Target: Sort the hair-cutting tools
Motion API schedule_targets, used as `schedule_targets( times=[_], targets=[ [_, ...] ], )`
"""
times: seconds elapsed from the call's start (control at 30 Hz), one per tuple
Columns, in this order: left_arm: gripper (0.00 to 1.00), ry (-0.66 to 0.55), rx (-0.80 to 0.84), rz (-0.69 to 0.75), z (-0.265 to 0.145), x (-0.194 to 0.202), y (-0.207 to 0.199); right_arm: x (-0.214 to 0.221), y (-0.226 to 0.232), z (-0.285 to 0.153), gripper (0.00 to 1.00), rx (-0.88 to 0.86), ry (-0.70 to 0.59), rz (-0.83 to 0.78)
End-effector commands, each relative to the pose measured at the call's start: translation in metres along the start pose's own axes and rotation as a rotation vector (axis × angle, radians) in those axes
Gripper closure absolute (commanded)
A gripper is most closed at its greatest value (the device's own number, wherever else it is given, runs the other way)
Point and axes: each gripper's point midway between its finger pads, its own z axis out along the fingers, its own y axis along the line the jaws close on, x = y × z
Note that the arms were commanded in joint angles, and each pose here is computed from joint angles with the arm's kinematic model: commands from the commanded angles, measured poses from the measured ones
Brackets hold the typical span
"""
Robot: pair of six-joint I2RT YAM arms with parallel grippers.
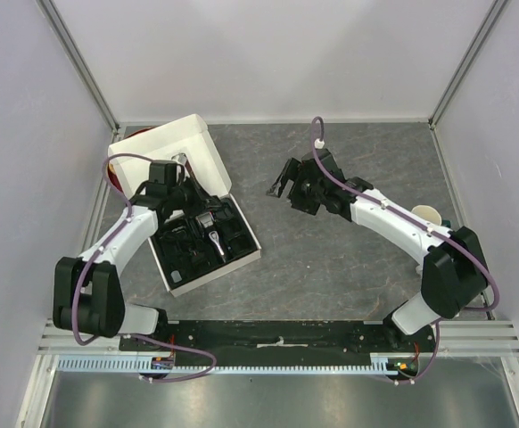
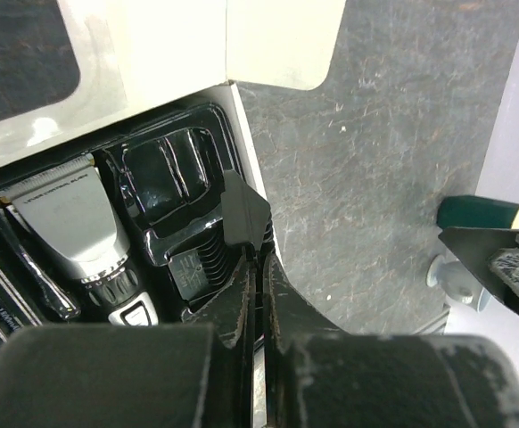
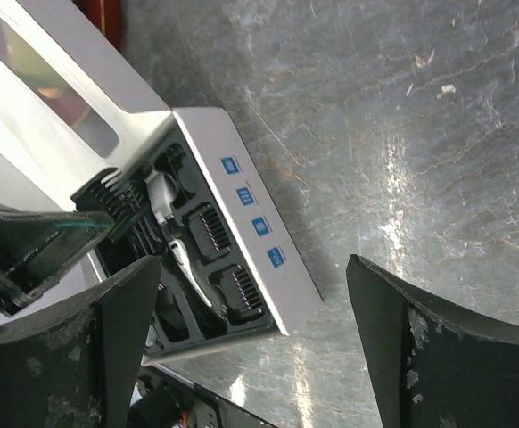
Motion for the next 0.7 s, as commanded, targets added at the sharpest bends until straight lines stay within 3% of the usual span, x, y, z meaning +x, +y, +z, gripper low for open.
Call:
schedule_targets(
  times=[0.0, 0.67],
  targets=[
    [0.98, 0.072, 0.053, 0.035, 0.007, 0.002, -0.009, 0.014, -0.007, 0.006, 0.07, -0.011, 0.058, -0.032],
    [0.98, 0.072, 0.005, 0.006, 0.033, -0.004, 0.006, 0.016, -0.017, 0.008, 0.09, 0.017, 0.062, -0.039]
  ],
)
